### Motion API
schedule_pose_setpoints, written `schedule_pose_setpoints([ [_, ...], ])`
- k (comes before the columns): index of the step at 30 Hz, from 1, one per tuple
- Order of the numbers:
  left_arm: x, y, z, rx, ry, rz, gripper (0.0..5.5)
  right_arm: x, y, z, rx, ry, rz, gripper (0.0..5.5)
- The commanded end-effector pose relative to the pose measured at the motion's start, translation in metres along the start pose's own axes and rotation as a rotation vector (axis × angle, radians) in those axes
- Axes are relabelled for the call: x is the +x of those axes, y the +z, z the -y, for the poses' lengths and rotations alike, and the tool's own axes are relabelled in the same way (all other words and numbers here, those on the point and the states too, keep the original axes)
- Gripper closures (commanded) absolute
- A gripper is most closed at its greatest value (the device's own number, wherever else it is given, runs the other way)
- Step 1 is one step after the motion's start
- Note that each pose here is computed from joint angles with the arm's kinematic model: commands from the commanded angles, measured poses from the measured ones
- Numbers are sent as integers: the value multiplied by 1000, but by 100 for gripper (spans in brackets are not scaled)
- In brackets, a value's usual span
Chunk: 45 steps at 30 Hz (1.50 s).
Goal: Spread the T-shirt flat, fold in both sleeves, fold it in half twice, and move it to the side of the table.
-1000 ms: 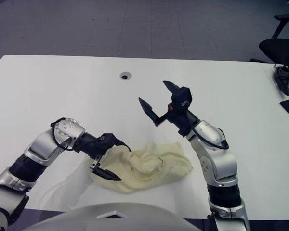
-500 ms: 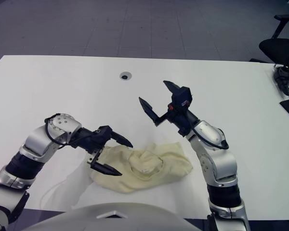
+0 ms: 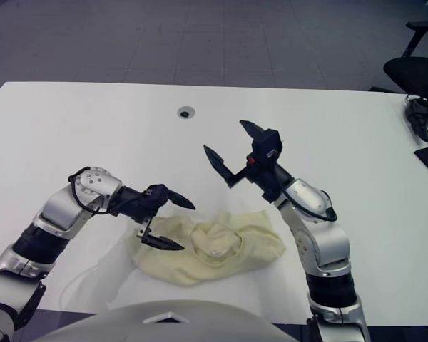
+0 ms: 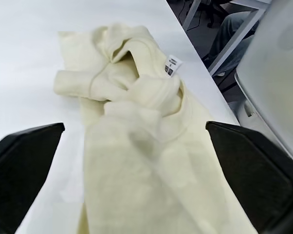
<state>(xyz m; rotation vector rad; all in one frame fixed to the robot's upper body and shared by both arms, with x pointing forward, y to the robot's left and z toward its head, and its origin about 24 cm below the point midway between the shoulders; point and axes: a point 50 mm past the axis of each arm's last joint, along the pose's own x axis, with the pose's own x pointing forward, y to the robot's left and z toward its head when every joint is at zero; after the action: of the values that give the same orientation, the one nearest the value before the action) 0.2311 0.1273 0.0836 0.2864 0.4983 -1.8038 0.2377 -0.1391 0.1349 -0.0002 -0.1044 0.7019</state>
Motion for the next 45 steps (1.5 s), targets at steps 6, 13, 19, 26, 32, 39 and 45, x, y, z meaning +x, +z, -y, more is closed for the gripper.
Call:
schedule_pose_setpoints([
  [6,-3,-4,10,-15,-70,-34,12,0,2,0,-11,-7,-3,10],
  [13,-3,2,14,-9,-106,14,12,0,2,0,-9,-7,-2,10],
  [19,-2,11,15,-9,-116,59,12,0,2,0,-9,-13,-2,10],
  [26,-4,9,14,-14,-109,42,12,1,3,1,-8,-15,-2,10],
  [32,-4,3,12,-18,-95,4,53,1,2,1,-9,-17,-3,10],
  [39,-6,0,11,-15,-89,-19,176,1,2,1,-10,-16,-3,10],
  [45,-6,4,10,-15,-90,15,286,1,2,1,-13,-12,-4,10],
])
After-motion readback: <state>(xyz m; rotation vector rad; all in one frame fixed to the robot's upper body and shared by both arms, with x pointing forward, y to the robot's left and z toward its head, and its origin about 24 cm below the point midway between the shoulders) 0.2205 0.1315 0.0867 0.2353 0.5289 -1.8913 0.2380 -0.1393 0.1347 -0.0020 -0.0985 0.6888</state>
